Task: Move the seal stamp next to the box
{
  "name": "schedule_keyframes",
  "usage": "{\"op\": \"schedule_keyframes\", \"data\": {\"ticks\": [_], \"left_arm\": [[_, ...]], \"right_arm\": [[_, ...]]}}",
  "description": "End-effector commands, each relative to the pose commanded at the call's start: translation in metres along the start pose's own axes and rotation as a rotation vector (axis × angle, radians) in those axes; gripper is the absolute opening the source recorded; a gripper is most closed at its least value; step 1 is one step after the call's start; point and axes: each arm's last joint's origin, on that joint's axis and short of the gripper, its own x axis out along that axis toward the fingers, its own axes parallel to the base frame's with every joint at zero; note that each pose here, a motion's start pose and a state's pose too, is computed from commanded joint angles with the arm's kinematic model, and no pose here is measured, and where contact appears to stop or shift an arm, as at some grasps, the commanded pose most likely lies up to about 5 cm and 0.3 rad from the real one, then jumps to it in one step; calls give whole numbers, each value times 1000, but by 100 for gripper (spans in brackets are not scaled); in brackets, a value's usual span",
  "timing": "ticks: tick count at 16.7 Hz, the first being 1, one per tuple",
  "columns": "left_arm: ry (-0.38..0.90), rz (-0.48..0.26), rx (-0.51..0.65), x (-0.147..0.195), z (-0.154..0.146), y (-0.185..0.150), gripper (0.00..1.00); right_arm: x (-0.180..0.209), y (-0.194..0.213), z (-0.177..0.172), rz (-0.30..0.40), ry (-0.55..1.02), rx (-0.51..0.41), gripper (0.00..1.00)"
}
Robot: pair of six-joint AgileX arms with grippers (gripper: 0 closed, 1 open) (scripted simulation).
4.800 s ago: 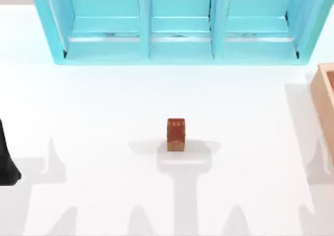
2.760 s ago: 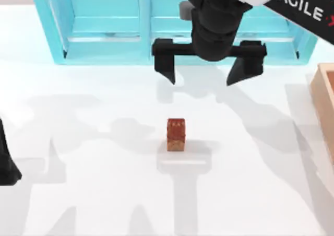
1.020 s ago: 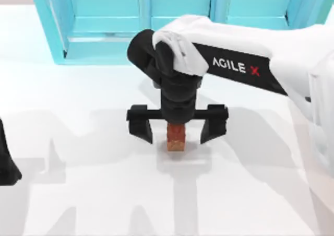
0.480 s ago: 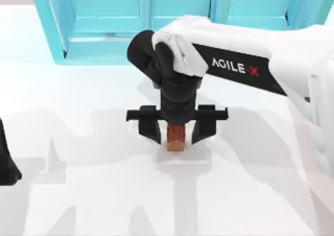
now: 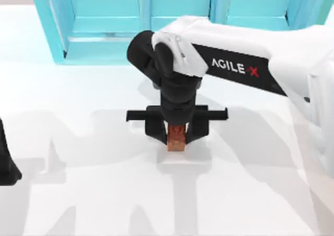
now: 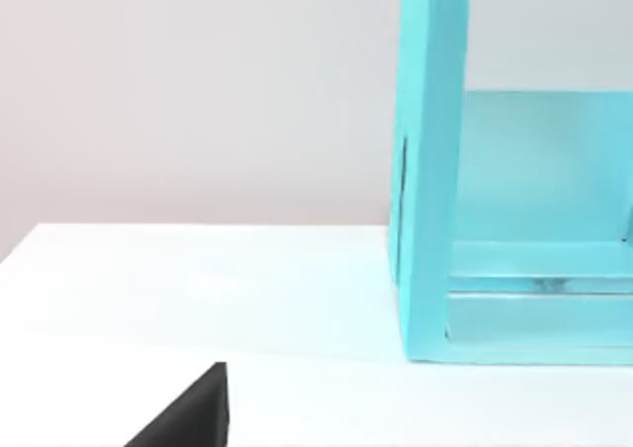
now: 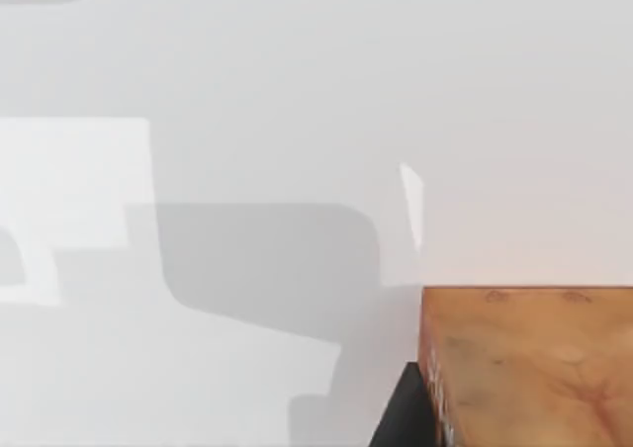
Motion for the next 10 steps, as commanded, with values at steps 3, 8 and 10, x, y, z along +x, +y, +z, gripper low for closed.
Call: {"op": "schedule_keyframes", "data": {"ticks": [3, 8, 10], "left_arm": [[0, 0, 0, 0, 0, 0, 100], [0, 0, 0, 0, 0, 0, 100], [0, 0, 0, 0, 0, 0, 100]], "right_arm": [[0, 0, 0, 0, 0, 0, 0], [-1, -1, 1, 0, 0, 4, 0], [-10, 0, 1, -1, 1, 5, 0]]}}
